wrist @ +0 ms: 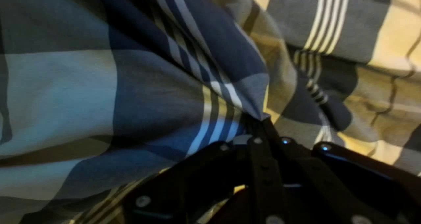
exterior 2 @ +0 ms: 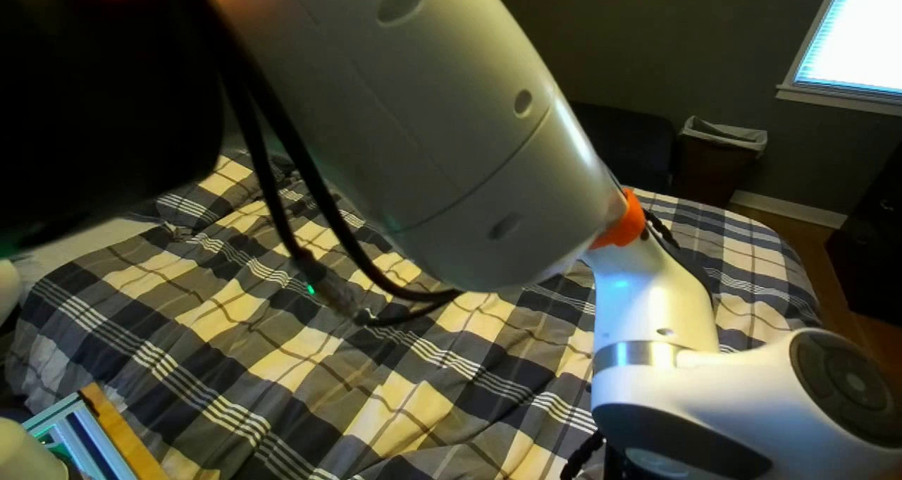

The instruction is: Pull up the covers on the bottom left corner of the bed.

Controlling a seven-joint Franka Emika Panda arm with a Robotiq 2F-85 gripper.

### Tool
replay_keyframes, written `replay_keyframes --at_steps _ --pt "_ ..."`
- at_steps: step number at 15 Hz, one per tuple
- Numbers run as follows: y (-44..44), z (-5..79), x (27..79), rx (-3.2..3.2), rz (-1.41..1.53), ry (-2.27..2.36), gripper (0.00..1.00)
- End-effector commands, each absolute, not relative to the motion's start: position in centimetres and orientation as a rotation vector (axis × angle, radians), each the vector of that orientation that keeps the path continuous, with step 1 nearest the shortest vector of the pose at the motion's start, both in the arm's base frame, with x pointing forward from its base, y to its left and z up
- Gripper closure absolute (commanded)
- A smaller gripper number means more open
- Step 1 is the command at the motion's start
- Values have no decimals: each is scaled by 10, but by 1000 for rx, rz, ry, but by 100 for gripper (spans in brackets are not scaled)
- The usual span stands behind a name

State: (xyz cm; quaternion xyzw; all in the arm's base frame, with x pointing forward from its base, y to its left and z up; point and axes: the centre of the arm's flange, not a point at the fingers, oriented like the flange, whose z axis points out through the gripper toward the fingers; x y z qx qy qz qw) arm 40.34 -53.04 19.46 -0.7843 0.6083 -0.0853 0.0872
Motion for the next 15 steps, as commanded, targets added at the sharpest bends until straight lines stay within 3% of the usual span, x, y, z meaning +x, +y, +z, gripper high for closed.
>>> replay_keyframes --at_steps 1,9,15 --pt "-484 231 429 -2368 -251 1573 100" --pt "-397 271 498 -2524 -193 1160 100" --pt "-333 289 513 -2601 -249 774 100"
